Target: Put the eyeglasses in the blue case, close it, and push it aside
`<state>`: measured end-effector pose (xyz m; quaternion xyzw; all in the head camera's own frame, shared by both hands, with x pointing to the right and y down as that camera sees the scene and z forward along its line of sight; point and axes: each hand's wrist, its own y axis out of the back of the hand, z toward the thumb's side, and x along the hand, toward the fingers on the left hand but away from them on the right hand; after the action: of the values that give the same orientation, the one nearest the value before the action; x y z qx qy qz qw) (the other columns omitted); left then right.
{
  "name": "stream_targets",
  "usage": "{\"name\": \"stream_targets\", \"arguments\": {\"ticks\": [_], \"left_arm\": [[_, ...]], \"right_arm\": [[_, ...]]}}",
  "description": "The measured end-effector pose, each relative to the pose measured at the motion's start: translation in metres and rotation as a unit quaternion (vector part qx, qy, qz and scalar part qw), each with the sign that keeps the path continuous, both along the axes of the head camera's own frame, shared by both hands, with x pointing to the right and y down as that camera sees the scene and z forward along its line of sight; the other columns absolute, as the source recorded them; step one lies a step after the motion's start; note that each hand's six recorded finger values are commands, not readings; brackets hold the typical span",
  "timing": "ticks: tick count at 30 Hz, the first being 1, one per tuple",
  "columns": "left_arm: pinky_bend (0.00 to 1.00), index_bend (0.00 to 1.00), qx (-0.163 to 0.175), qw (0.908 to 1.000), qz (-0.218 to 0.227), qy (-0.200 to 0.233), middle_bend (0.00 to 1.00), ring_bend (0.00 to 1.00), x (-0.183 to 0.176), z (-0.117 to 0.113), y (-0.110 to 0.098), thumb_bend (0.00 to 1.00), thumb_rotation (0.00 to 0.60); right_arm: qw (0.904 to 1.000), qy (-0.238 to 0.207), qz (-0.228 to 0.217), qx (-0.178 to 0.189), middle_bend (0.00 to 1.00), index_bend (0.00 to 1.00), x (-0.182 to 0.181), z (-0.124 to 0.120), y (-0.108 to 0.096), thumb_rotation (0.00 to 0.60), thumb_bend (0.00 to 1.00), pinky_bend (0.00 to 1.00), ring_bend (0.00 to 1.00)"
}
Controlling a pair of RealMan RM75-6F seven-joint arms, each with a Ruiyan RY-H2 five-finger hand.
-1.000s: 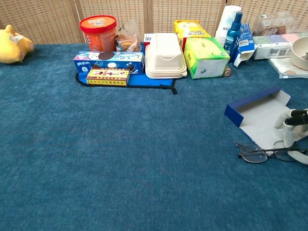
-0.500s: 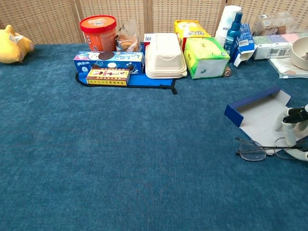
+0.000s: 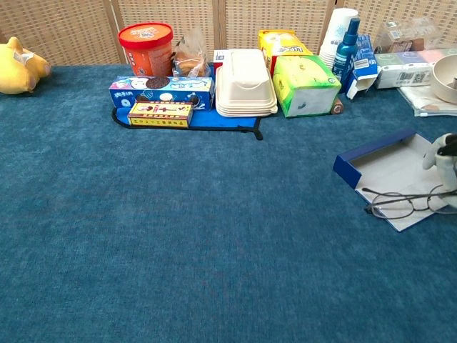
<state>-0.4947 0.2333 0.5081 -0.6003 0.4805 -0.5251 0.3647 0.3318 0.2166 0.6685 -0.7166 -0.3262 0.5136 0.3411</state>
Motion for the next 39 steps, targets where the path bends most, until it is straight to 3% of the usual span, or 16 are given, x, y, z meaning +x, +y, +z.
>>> {"name": "stream_targets", "arguments": {"ticks": [25, 39], "left_arm": [[0.23, 0.34, 0.004, 1.0, 0.003, -0.004, 0.32, 0.3, 0.002, -0.002, -0.001, 0.34, 0.6], [0.24, 0.34, 0.005, 1.0, -0.004, -0.007, 0.32, 0.3, -0.001, -0.004, 0.001, 0.34, 0.6]], "right_arm": [[0.9986, 0.032, -0.042, -0.002, 0.38, 0.66, 0.018, 0.005, -0.054, 0.6, 0.34, 0.4, 0.38], [0.9968, 0.038, -0.07, 0.001, 0.38, 0.66, 0.003, 0.012, -0.082, 0.6, 0.34, 0.4, 0.38]]}}
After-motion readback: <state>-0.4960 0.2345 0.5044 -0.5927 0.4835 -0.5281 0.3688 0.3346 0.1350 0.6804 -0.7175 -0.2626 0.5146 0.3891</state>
